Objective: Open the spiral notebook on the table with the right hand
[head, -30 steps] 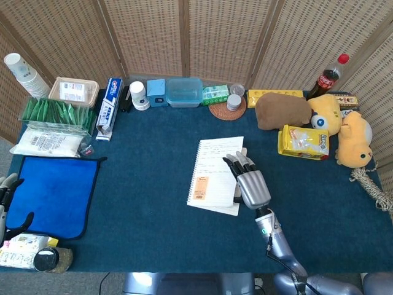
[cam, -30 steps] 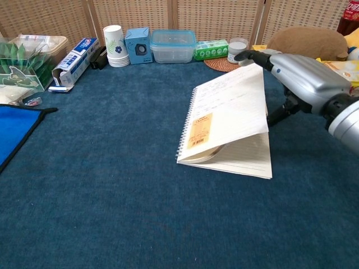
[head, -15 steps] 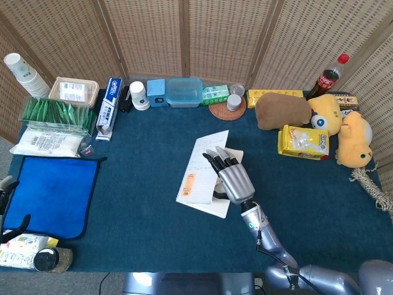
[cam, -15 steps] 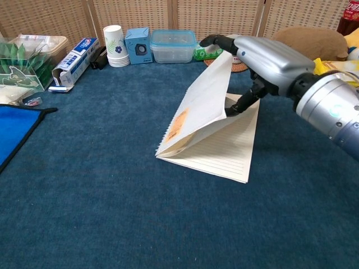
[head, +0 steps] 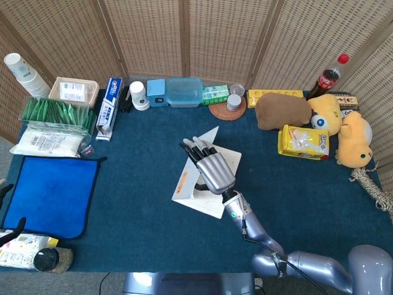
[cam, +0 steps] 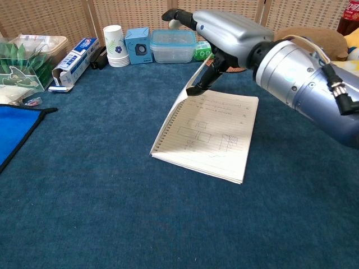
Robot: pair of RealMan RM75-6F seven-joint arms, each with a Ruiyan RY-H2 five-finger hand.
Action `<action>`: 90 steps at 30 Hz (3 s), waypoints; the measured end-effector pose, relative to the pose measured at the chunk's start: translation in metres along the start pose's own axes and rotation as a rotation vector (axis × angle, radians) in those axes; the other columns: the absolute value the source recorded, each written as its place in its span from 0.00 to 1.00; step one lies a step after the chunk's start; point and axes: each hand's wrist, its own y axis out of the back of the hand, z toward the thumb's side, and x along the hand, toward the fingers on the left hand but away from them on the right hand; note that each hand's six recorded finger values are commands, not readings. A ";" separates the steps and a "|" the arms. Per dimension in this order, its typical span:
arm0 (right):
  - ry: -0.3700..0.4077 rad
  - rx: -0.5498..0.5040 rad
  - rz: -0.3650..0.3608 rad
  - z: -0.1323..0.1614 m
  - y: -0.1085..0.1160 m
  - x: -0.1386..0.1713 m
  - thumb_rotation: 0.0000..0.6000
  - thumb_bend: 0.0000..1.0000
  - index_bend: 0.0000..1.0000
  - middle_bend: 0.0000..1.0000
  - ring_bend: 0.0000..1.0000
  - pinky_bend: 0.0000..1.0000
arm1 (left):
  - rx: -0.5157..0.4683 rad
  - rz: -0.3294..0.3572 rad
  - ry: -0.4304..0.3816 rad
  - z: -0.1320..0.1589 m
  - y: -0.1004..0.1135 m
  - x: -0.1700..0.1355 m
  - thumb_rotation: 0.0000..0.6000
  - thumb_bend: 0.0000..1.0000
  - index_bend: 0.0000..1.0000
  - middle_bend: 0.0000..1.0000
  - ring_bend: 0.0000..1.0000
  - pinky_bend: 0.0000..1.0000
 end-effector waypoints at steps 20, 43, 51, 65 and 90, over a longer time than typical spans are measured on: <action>0.019 0.015 0.013 0.029 0.001 -0.063 1.00 0.14 0.00 0.07 0.07 0.17 | -0.002 0.010 0.024 -0.009 0.004 -0.012 1.00 0.31 0.22 0.08 0.03 0.00; -0.023 0.054 0.010 0.011 -0.003 -0.053 1.00 0.14 0.00 0.06 0.02 0.16 | 0.009 -0.015 0.026 -0.012 0.001 -0.016 1.00 0.31 0.22 0.08 0.03 0.00; -0.158 0.139 0.005 -0.055 0.020 -0.004 1.00 0.14 0.00 0.07 0.01 0.15 | 0.008 -0.054 0.008 -0.005 -0.011 -0.009 1.00 0.31 0.22 0.08 0.03 0.00; -0.411 0.217 -0.012 -0.137 0.054 0.124 1.00 0.15 0.04 0.09 0.02 0.15 | 0.019 -0.100 -0.006 0.002 -0.027 -0.003 1.00 0.31 0.22 0.08 0.03 0.00; -0.614 0.258 -0.039 -0.186 0.052 0.280 1.00 0.15 0.13 0.15 0.04 0.15 | 0.021 -0.114 0.013 0.006 -0.040 -0.018 1.00 0.31 0.23 0.09 0.03 0.00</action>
